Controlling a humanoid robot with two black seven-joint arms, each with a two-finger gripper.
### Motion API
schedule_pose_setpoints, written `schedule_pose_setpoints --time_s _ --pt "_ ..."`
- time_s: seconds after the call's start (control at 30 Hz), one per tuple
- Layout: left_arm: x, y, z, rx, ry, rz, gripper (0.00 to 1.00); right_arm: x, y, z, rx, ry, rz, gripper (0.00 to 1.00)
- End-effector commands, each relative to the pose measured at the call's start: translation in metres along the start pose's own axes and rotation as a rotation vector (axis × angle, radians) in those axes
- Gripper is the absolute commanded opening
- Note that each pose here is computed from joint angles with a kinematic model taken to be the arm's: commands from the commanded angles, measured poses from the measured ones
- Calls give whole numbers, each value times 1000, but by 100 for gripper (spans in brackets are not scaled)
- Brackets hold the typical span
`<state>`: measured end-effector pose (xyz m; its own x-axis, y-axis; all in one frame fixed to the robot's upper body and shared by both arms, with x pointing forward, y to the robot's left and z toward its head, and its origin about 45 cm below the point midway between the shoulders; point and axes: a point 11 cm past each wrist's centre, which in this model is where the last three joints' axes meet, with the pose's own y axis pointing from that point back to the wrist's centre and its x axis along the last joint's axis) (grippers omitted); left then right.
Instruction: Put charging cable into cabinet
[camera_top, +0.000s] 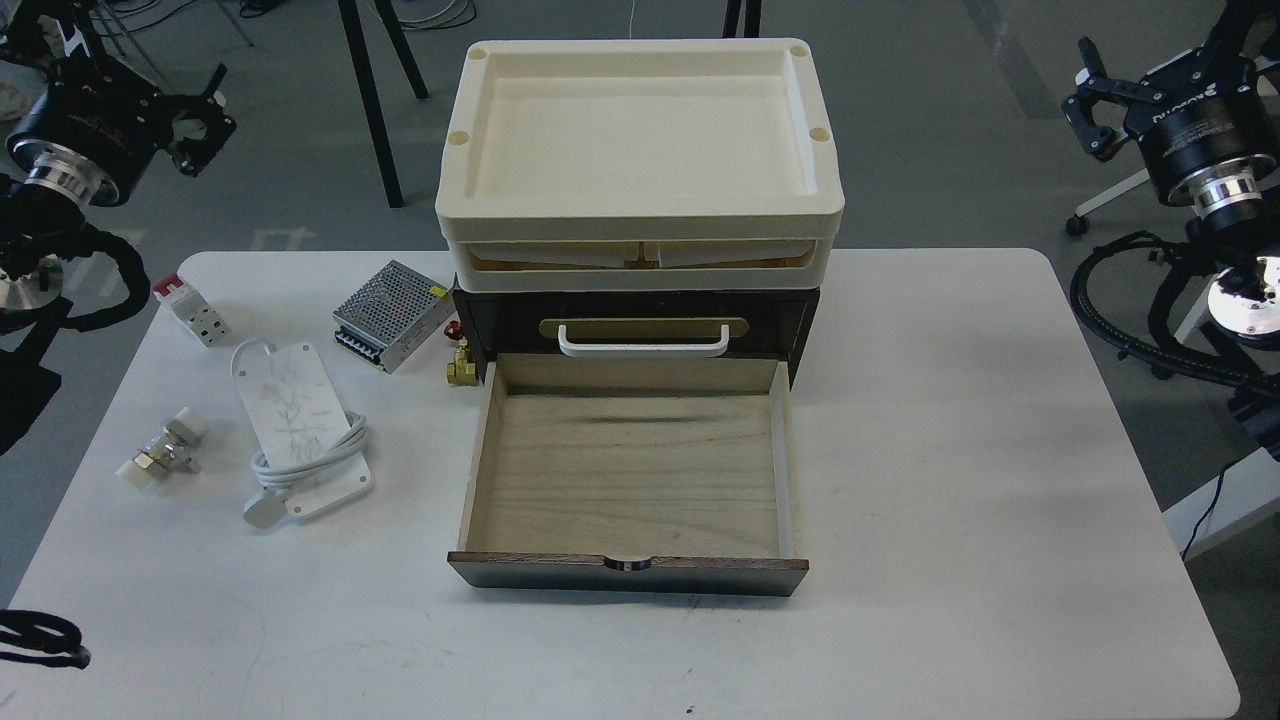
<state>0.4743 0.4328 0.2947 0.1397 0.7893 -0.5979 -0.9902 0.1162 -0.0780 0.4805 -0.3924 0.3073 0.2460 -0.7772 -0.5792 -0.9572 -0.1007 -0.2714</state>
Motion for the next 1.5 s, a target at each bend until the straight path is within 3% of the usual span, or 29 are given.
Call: schedule_pose_setpoints --time_s 0.0,0.1,0.2,0.27,0.4,0.5,0.6,0.73,0.87,0.97,1.07,1.2,1.33,1.47 --pt "5 3 -1 0 5 11 100 -6 -2 9 0 -27 -7 100" --pt "16 8 3 -1 4 42 100 -6 -2 8 1 -27 -8 100" --pt "63 30 17 -65 3 202 100 -5 -2 4 7 -21 -7 100" --pt "64 28 14 -128 61 215 100 -4 -2 2 9 -18 -5 100" --pt "71 40 42 -439 168 239 100 0 0 1 12 -16 4 100" --pt "61 45 54 -525 212 186 99 8 5 -7 26 -11 21 100" --pt "16 44 86 -523 189 -3 99 19 15 -6 29 -14 50 100" --pt "-91 53 110 -417 55 -353 99 34 26 -18 43 2 82 100" --pt "-175 74 98 -307 -361 -637 98 37 34 -18 42 -9 81 100" --pt "-204 97 60 -171 -724 -798 98 37 42 -23 47 -19 71 100" --pt "-190 120 20 4 -1126 -883 98 41 50 -25 49 -25 77 100" --pt "-123 147 -36 236 -1708 -947 98 45 55 -28 58 -29 87 100" --pt "-58 162 -65 360 -2110 -976 98 44 55 -29 61 -31 86 100" --pt "-18 172 -77 401 -2291 -1011 98 44 54 -29 64 -31 85 100"
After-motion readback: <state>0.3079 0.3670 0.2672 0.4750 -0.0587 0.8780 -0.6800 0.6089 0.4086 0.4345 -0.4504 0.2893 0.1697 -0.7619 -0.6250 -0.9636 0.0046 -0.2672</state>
